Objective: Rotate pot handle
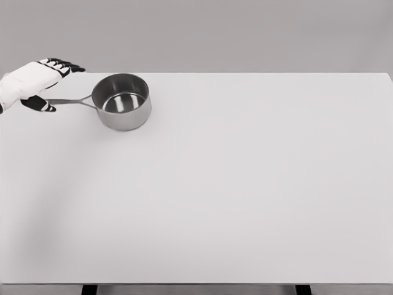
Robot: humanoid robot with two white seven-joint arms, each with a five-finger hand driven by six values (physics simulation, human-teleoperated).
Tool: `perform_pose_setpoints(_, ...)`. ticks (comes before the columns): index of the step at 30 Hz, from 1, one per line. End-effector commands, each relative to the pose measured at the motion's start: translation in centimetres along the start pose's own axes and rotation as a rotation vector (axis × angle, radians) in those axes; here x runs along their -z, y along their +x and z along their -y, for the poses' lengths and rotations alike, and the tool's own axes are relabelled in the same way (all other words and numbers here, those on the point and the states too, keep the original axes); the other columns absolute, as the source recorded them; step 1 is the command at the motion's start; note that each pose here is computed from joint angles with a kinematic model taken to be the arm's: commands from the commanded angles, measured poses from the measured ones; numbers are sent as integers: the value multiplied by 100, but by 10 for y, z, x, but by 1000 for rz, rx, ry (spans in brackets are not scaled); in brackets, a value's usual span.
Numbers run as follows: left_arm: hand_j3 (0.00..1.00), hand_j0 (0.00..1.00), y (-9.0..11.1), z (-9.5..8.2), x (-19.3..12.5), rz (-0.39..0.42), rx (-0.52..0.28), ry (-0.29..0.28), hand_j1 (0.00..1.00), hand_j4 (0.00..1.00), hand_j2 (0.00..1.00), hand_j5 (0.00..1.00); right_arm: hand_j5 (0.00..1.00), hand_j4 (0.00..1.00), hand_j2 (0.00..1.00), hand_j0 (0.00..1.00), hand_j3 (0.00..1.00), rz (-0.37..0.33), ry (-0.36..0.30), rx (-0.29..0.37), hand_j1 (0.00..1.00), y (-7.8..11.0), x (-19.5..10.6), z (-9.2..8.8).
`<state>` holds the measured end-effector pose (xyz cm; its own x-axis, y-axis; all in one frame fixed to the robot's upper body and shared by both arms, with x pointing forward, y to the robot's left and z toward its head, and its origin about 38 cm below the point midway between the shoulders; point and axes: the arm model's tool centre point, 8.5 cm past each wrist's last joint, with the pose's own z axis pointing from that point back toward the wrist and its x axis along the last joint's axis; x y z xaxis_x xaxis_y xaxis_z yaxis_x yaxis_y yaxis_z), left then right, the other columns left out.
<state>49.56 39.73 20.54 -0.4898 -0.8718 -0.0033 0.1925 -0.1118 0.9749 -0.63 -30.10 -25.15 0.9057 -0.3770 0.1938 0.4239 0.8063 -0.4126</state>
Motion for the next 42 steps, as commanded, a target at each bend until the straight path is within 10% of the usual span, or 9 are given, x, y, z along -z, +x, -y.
perform_pose_setpoints(1,100,100,-2,4,1,-10,-10,-9,100,100,100,100,100,100,100,100,100,0,0,1,100,0,0,0)
perform_pose_setpoints(42,100,100,-11,-5,27,-59,0,-34,100,100,100,100,100,100,100,100,100,0,0,1,100,0,0,0)
